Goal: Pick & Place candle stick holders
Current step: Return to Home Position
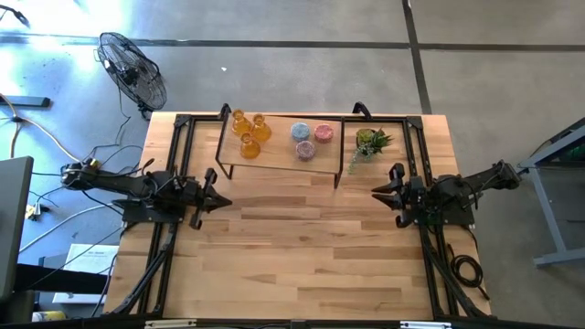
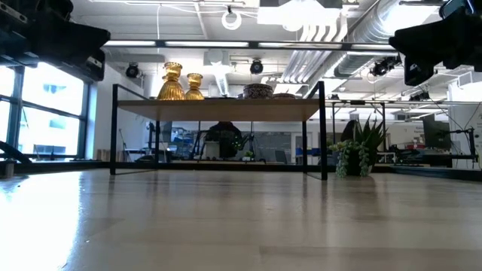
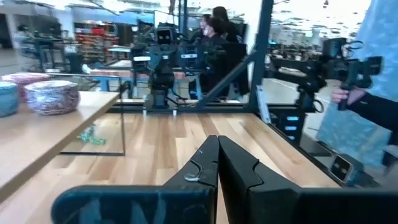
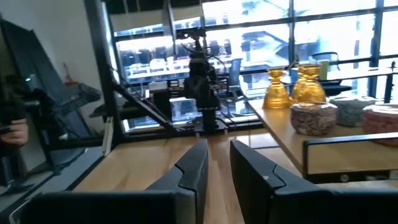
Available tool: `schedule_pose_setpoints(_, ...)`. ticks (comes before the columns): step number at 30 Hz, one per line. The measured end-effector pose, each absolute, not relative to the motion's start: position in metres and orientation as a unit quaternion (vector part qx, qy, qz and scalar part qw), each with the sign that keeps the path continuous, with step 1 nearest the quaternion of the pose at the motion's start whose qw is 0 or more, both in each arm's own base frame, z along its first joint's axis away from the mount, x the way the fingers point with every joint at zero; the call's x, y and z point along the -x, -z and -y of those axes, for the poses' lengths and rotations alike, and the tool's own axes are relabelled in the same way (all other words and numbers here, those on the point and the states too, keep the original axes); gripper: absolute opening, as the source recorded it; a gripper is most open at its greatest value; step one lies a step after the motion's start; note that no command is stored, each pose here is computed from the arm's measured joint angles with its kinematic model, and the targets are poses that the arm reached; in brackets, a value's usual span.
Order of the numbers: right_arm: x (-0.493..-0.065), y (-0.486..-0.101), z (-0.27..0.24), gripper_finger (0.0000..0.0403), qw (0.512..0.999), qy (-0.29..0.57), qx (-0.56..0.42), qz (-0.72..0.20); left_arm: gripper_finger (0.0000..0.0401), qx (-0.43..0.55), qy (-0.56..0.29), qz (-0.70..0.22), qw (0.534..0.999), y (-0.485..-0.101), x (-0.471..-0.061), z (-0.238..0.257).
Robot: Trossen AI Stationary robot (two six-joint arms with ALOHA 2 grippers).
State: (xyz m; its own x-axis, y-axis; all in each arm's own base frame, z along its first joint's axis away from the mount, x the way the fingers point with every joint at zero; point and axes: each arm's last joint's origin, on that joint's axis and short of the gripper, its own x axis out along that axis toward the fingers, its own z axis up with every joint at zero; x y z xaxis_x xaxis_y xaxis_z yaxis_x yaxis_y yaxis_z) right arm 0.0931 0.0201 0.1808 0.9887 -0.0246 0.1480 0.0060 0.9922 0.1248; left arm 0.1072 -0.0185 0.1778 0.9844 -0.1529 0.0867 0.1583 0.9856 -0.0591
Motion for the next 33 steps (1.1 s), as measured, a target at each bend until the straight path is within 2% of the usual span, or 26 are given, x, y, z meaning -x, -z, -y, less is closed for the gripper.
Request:
schedule_pose_setpoints(4, -0.0931, -0.1808, -0.0205, 0.0062, 0.995, 0.002, -0.066, 0.075, 0.0001, 0.039, 0.081, 0.028, 0.996, -0.1751, -0.1052, 0.0183)
schedule_pose_setpoints(8, -0.0931, -0.1807, -0.0205, 0.0062, 0.995, 0.001, -0.073, 0.074, 0.0001, 0.059, 0.044, 0.018, 0.997, -0.1727, -0.1033, 0.0158)
schedule_pose_setpoints(13, -0.093, -0.1805, -0.0184, 0.0058, 0.993, 0.035, -0.084, 0.075, 0.0001, 0.059, 0.056, 0.027, 0.996, -0.1742, -0.1018, 0.0162)
schedule_pose_setpoints(20, -0.093, -0.1805, -0.0185, 0.0005, 0.992, 0.034, -0.092, 0.076, 0.0001, 0.059, 0.056, 0.027, 0.996, -0.1743, -0.1017, 0.0162)
schedule_pose_setpoints(33, -0.0931, -0.1798, -0.0183, 0.0002, 0.993, 0.038, -0.088, 0.072, 0.0001, 0.049, 0.078, 0.019, 0.996, -0.1728, -0.1017, 0.0175)
